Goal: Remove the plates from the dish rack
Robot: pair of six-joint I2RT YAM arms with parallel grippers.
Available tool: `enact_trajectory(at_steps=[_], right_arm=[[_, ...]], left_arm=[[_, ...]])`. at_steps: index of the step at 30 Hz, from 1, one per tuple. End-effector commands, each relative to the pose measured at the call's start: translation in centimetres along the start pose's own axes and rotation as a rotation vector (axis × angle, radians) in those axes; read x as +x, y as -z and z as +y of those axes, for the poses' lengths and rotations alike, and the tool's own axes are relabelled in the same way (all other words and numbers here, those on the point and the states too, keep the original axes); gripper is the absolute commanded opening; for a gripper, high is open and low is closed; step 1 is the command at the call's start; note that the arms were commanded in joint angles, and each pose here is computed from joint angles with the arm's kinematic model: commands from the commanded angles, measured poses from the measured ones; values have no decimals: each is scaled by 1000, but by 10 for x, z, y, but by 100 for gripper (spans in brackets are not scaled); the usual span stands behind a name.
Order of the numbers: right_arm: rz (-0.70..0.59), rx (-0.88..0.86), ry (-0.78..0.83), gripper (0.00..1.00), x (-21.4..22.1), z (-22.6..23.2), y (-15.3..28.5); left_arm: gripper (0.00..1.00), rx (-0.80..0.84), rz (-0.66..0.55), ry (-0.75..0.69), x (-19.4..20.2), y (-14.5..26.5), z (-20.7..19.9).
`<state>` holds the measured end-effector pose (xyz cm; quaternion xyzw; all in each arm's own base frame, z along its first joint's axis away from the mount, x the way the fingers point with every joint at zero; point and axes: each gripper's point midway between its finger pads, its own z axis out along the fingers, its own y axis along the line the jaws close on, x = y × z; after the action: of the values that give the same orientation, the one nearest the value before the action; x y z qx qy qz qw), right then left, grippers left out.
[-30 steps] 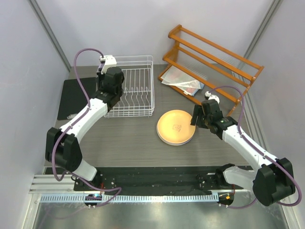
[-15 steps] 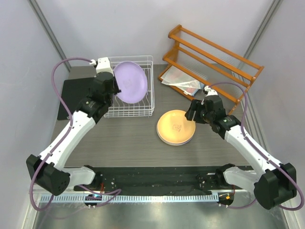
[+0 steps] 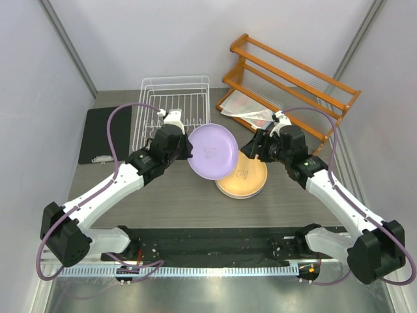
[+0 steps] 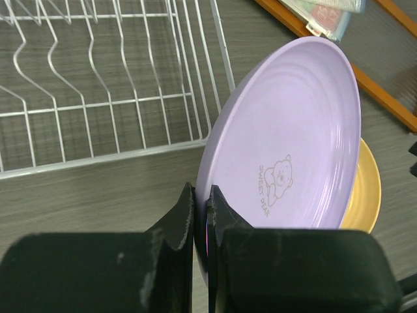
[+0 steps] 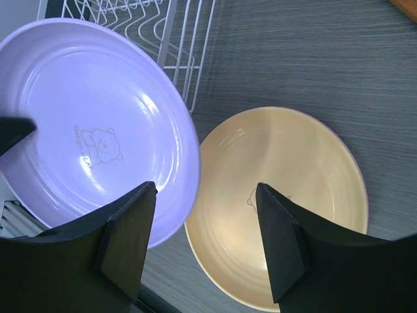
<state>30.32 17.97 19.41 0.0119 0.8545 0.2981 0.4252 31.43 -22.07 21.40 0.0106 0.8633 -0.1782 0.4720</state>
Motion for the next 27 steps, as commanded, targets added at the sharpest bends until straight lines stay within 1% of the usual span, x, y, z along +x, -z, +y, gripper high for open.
enact_trajectory(at_steps=[1,5,7,8,9,10,11,12,13,14,16,17,19,20,21,23,24,27], right_arm=[[-1,-66,0,68,0,16,-8],[31,-59,-3,68,9,13,-14],[39,-55,-5,66,13,12,-17],[45,-52,-6,59,15,11,-18],[43,-47,-5,47,16,10,-18],[38,-44,-6,32,15,9,-17],[37,-42,-3,10,16,8,-16],[34,-34,-3,1,17,6,-16],[18,-14,-5,1,15,3,-13],[20,-2,-7,1,16,1,-12],[20,54,-5,1,16,-8,-8],[18,70,1,1,16,-12,-7],[24,113,3,1,20,-20,-4],[10,156,5,1,18,-28,-2],[9,182,7,1,18,-33,0],[2,263,9,1,19,-48,6],[-3,285,5,1,19,-52,8],[-1,356,3,1,23,-65,14]], left_arm=[[0,105,-106,70,-28,12,-33],[0,145,-106,63,-28,14,-51],[0,156,-101,56,-26,12,-57],[0,164,-105,55,-28,13,-61],[0,163,-102,50,-26,13,-62],[0,161,-104,50,-26,13,-62],[0,153,-104,48,-25,12,-61],[0,147,-104,48,-24,12,-59],[0,143,-106,46,-24,12,-59],[12,138,-113,40,-25,13,-57],[48,103,-119,27,-24,13,-49],[58,84,-131,19,-27,15,-44],[69,22,-139,-1,-25,16,-30],[81,-4,-144,-14,-26,17,-24],[87,-23,-149,-20,-27,20,-19],[94,-85,-158,-41,-26,23,-5],[95,-96,-173,-46,-28,28,-1],[95,-126,-173,-55,-19,30,12]])
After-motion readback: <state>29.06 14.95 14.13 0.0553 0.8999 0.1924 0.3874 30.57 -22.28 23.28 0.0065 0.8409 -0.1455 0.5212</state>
